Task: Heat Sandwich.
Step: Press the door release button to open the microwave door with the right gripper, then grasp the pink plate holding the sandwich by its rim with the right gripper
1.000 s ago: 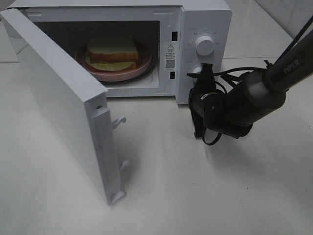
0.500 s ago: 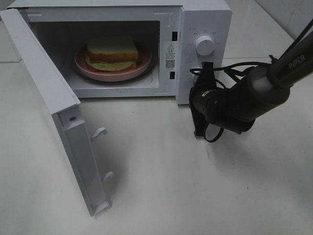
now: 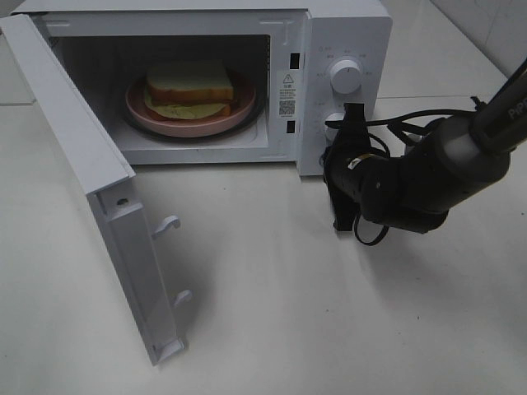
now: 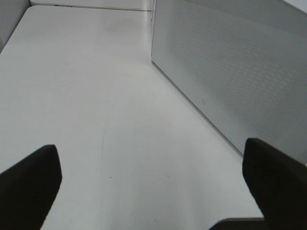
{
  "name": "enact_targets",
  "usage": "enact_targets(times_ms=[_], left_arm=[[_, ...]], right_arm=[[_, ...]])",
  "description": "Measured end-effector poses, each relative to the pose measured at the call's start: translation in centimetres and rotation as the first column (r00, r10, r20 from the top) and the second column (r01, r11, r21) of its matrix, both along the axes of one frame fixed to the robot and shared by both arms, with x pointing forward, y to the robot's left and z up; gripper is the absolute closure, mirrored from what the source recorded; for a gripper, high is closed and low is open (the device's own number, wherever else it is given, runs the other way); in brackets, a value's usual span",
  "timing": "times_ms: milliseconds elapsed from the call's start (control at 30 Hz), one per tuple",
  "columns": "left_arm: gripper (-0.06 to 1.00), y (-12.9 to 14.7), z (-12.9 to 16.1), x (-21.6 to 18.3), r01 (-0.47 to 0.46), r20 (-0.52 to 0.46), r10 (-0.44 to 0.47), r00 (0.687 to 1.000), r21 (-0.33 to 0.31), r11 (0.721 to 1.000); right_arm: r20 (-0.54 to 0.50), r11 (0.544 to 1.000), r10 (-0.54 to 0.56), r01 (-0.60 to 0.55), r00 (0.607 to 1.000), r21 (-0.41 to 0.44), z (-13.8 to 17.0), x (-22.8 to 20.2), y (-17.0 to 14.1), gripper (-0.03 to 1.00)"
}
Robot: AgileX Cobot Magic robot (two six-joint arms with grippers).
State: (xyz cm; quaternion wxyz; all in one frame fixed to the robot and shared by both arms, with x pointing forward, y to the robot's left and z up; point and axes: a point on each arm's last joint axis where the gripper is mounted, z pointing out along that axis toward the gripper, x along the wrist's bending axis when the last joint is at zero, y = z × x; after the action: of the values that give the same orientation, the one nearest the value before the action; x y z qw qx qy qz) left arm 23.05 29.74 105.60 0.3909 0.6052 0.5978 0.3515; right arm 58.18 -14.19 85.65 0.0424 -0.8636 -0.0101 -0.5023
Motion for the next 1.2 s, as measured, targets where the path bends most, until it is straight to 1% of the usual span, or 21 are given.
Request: enact_targets(times_ms=[233,400,433,533,600,633,667,700,733,767,833,867,900,933,1000,1033,1067,1100,1133,1167,1200], left_arm=[[-0.02,0.0,0.0,0.0,0.0,0.0,0.0,1.0,0.0,1.0],[-0.02,0.0,0.0,0.0,0.0,0.0,0.0,1.0,0.0,1.0],[-0.02,0.0,0.0,0.0,0.0,0.0,0.0,1.0,0.0,1.0],[-0.02,0.0,0.0,0.0,0.0,0.0,0.0,1.0,0.0,1.0],[-0.02,0.0,0.0,0.0,0.0,0.0,0.0,1.0,0.0,1.0],[-0.02,0.0,0.0,0.0,0.0,0.0,0.0,1.0,0.0,1.0],[-0.02,0.0,0.0,0.0,0.0,0.0,0.0,1.0,0.0,1.0],[-0.02,0.0,0.0,0.0,0.0,0.0,0.0,1.0,0.0,1.0],[-0.02,0.0,0.0,0.0,0.0,0.0,0.0,1.0,0.0,1.0],[-0.02,0.0,0.0,0.0,0.0,0.0,0.0,1.0,0.0,1.0],[-0.02,0.0,0.0,0.0,0.0,0.0,0.0,1.0,0.0,1.0],[-0.02,0.0,0.0,0.0,0.0,0.0,0.0,1.0,0.0,1.0],[-0.02,0.0,0.0,0.0,0.0,0.0,0.0,1.0,0.0,1.0],[-0.02,0.0,0.0,0.0,0.0,0.0,0.0,1.0,0.0,1.0],[-0.02,0.0,0.0,0.0,0.0,0.0,0.0,1.0,0.0,1.0],[-0.02,0.0,0.0,0.0,0.0,0.0,0.0,1.0,0.0,1.0],[-0.02,0.0,0.0,0.0,0.0,0.0,0.0,1.0,0.0,1.0],[-0.02,0.0,0.0,0.0,0.0,0.0,0.0,1.0,0.0,1.0],[-0.02,0.0,0.0,0.0,0.0,0.0,0.0,1.0,0.0,1.0],[-0.02,0.0,0.0,0.0,0.0,0.0,0.0,1.0,0.0,1.0],[-0.02,0.0,0.0,0.0,0.0,0.0,0.0,1.0,0.0,1.0]], right_arm=[[-0.005,0.999,0.036,-0.036,0.999,-0.006,1.0,-2.0,-0.2,0.95],[-0.049,0.997,0.073,-0.074,0.996,-0.019,1.7,-4.0,-0.9,0.95],[-0.067,0.995,0.099,-0.101,0.993,-0.021,2.2,-4.8,-1.0,0.95],[-0.078,0.99,0.134,-0.137,0.988,-0.033,2.8,-5.5,-1.2,0.95],[-0.089,0.972,0.219,-0.225,0.972,-0.07,4.0,-6.4,-1.2,0.95],[-0.089,0.972,0.219,-0.225,0.972,-0.07,4.0,-6.4,-1.2,0.95],[-0.099,0.963,0.248,-0.256,0.964,-0.08,4.4,-6.7,-1.1,0.95],[-0.11,0.951,0.283,-0.294,0.953,-0.1,4.9,-6.9,-1.1,0.95],[-0.131,0.924,0.337,-0.355,0.932,-0.144,5.6,-7.2,-1.2,0.95],[-0.131,0.924,0.337,-0.355,0.932,-0.144,5.6,-7.2,-1.2,0.95],[-0.154,0.895,0.379,-0.404,0.912,-0.188,6.4,-7.5,-1.6,0.95],[-0.179,0.855,0.425,-0.458,0.887,-0.242,7.2,-7.8,-2.0,0.95],[-0.189,0.839,0.442,-0.478,0.877,-0.26,7.7,-8.0,-2.2,0.95],[-0.189,0.839,0.442,-0.478,0.877,-0.26,7.7,-8.0,-2.2,0.95],[-0.205,0.792,0.484,-0.525,0.851,-0.312,8.5,-8.3,-2.5,0.95],[-0.218,0.743,0.524,-0.568,0.823,-0.355,9.2,-8.8,-2.7,0.95],[-0.233,0.712,0.547,-0.593,0.804,-0.377,9.5,-9.0,-2.7,0.95],[-0.233,0.712,0.547,-0.593,0.804,-0.377,9.5,-9.0,-2.7,0.95],[-0.247,0.681,0.568,-0.616,0.786,-0.396,9.8,-9.2,-2.8,0.95],[-0.282,0.62,0.604,-0.662,0.745,-0.421,10.1,-9.7,-2.8,0.95],[-0.306,0.581,0.624,-0.689,0.718,-0.433,10.3,-9.8,-2.7,0.95]])
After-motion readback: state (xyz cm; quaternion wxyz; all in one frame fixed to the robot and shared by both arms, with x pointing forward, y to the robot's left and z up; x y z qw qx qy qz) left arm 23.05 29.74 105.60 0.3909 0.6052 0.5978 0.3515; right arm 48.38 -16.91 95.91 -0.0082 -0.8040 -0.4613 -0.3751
